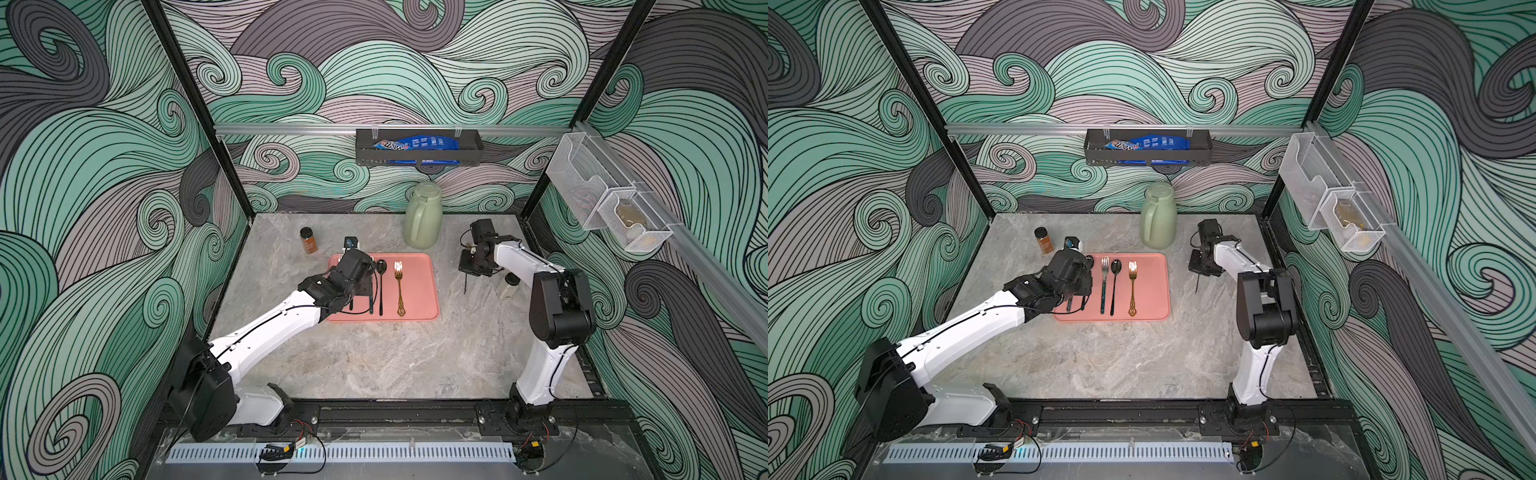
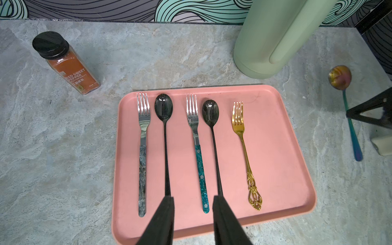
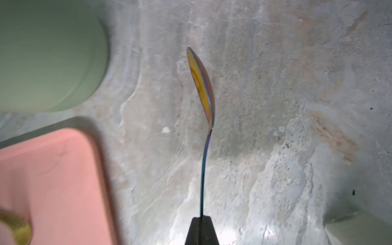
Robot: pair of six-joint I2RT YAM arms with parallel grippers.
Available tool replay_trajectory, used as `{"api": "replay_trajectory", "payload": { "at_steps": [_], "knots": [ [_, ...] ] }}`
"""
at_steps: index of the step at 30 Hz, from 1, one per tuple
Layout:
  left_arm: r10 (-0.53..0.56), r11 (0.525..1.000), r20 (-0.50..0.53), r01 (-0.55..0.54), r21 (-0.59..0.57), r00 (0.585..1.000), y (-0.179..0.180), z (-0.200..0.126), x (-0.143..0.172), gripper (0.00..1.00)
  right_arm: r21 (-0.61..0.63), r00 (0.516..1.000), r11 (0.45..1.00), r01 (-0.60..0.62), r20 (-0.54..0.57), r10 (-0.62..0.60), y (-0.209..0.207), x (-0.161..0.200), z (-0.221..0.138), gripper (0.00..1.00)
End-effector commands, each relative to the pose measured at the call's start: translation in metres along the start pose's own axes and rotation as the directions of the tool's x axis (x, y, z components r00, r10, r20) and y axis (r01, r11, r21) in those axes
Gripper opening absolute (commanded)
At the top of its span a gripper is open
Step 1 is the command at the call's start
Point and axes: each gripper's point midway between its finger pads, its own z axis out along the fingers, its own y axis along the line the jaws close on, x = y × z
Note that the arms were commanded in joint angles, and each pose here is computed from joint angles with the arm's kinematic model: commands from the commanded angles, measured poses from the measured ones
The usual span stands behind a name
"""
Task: Set the spoon and fork side by side
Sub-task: Pick up the spoon from the center of the board, then place the spoon on the tray.
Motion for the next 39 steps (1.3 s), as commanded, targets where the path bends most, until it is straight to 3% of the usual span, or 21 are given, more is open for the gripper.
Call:
{"api": "replay_trajectory", "payload": {
  "at_steps": [1, 6, 12, 20, 32, 34, 37, 39],
  "knots": [
    [-0.017, 1.000, 0.012, 0.017, 0.008, 1.000, 0.004, -0.007, -0.002, 0.35, -0.055, 0.997, 0.996, 0.064, -0.030, -0.066, 0.028, 0.026, -0.010, 0.00],
    [-0.020, 1.000, 0.003, 0.019, 0.024, 1.000, 0.004, -0.012, 0.000, 0.35, -0.090, 0.995, 0.992, 0.089, -0.042, -0.093, 0.053, 0.047, -0.017, 0.00],
    [-0.015, 0.999, -0.007, 0.015, 0.035, 1.000, 0.003, -0.013, 0.005, 0.35, -0.245, 0.988, 0.959, 0.140, -0.025, -0.150, 0.107, 0.062, -0.032, 0.00],
    [-0.016, 0.999, -0.006, 0.016, 0.035, 1.000, 0.004, -0.015, 0.005, 0.35, -0.401, 0.988, 0.910, 0.107, -0.062, -0.144, 0.140, 0.079, -0.019, 0.00],
    [-0.013, 0.999, -0.017, 0.014, 0.031, 1.000, 0.004, -0.012, 0.008, 0.35, -0.329, 0.989, 0.939, 0.097, -0.077, -0.129, 0.123, 0.091, 0.005, 0.00],
    [-0.012, 0.999, -0.018, 0.013, 0.031, 1.000, 0.004, -0.011, 0.008, 0.35, -0.340, 0.988, 0.934, 0.113, -0.060, -0.141, 0.127, 0.093, 0.003, 0.05],
    [-0.010, 1.000, -0.025, 0.011, 0.029, 1.000, 0.004, -0.009, 0.010, 0.35, -0.333, 0.983, 0.927, 0.171, -0.009, -0.184, 0.135, 0.095, -0.003, 0.25],
    [-0.010, 1.000, -0.024, 0.011, 0.030, 1.000, 0.004, -0.009, 0.009, 0.35, -0.319, 0.978, 0.927, 0.197, -0.001, -0.208, 0.138, 0.099, -0.001, 0.32]
  ]
}}
